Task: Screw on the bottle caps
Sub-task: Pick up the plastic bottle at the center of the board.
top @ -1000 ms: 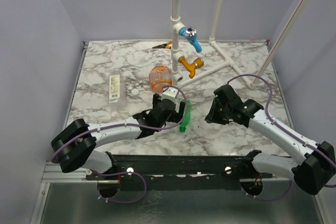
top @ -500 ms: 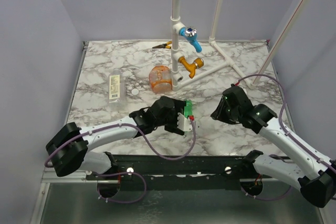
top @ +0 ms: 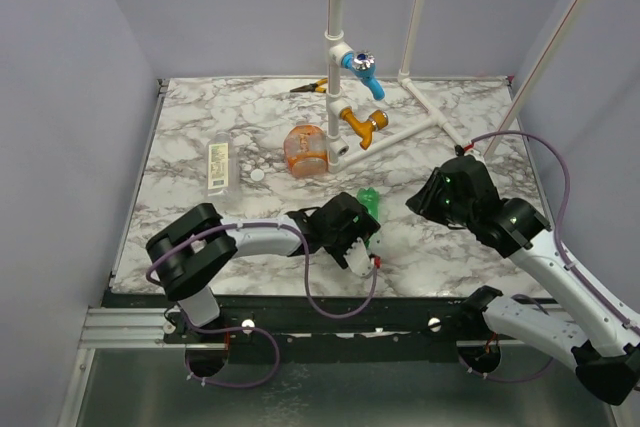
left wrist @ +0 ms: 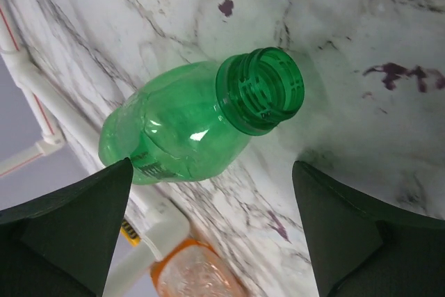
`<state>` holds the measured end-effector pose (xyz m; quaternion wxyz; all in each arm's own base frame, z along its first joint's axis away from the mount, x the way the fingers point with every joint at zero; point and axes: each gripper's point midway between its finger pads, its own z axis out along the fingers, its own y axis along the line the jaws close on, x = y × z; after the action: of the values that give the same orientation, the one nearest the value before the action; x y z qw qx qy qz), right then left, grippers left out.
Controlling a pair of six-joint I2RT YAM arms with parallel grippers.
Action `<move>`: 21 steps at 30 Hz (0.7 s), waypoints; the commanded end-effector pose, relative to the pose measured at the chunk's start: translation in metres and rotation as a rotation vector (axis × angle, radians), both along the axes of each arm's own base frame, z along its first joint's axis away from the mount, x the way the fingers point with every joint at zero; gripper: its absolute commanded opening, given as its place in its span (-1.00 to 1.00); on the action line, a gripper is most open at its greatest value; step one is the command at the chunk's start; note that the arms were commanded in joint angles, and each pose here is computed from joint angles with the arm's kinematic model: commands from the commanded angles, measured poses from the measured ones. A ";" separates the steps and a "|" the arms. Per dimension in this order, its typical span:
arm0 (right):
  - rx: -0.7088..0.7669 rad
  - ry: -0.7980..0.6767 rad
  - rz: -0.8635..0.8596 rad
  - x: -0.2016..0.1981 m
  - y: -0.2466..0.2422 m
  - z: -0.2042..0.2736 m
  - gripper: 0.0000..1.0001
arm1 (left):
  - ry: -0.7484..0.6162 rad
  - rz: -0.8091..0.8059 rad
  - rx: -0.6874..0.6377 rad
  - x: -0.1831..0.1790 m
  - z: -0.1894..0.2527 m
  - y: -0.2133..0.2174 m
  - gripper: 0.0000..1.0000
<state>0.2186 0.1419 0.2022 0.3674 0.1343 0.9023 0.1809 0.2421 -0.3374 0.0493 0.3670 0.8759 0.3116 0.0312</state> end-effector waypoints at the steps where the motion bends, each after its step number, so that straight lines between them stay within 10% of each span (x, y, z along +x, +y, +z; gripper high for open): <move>1: -0.017 -0.019 0.022 0.000 -0.002 0.005 -0.58 | -0.070 -0.101 0.074 0.008 -0.014 -0.015 0.97; 15: -0.056 -0.034 0.034 -0.003 -0.010 0.006 -0.58 | -0.054 -0.277 0.218 -0.010 -0.057 -0.044 0.97; 21: -0.059 -0.053 0.036 -0.001 -0.010 0.014 -0.58 | 0.013 -0.288 0.267 -0.048 -0.080 -0.031 0.58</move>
<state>0.2172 0.1387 0.2051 0.3779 0.1065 0.9031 0.1740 0.2503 -0.4126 0.0445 0.3668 0.9109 0.1684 0.0864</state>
